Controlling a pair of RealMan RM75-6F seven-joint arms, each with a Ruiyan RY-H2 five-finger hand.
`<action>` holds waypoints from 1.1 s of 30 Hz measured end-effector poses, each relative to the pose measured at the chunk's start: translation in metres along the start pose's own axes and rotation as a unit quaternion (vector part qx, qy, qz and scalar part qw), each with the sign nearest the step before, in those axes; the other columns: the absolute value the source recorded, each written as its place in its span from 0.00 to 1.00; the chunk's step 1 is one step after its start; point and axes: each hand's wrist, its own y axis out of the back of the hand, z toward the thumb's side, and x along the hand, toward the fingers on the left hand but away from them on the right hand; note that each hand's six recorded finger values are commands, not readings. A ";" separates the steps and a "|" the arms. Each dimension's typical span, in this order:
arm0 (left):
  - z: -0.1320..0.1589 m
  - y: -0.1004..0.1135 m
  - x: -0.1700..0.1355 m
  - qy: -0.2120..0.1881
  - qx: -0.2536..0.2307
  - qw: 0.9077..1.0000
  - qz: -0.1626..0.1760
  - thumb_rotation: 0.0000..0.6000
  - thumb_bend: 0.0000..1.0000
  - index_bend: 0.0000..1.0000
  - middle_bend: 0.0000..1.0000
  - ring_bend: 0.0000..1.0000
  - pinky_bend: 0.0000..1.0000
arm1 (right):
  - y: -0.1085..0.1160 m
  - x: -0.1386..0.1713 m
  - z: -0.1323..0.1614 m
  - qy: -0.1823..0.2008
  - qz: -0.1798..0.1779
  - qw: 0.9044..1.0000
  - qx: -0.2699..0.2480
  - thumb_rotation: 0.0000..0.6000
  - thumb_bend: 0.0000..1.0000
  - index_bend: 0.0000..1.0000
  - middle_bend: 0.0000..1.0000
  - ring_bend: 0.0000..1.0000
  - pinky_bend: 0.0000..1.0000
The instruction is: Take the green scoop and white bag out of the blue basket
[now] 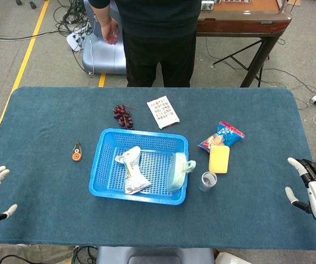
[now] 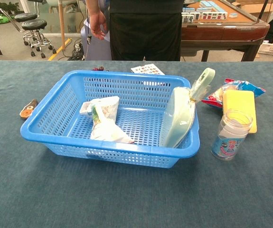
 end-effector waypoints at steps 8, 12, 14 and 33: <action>-0.001 -0.001 -0.001 0.001 0.000 1.000 -0.001 1.00 0.15 0.19 0.14 0.15 0.16 | 0.000 -0.003 0.004 0.010 0.004 1.000 0.001 1.00 0.32 0.15 0.18 0.13 0.22; -0.002 0.000 -0.001 0.003 0.001 1.000 0.000 1.00 0.15 0.19 0.14 0.15 0.16 | 0.000 -0.011 0.013 0.030 0.011 0.999 0.007 1.00 0.32 0.15 0.18 0.13 0.22; -0.002 0.001 -0.001 0.003 0.001 1.000 0.001 1.00 0.15 0.19 0.14 0.15 0.16 | 0.001 -0.017 0.022 0.047 0.015 0.999 0.009 1.00 0.29 0.15 0.18 0.13 0.22; -0.012 0.000 -0.007 0.016 0.002 1.000 0.001 1.00 0.15 0.19 0.14 0.15 0.16 | -0.020 -0.077 0.166 0.282 0.083 0.951 0.090 1.00 0.00 0.15 0.16 0.13 0.22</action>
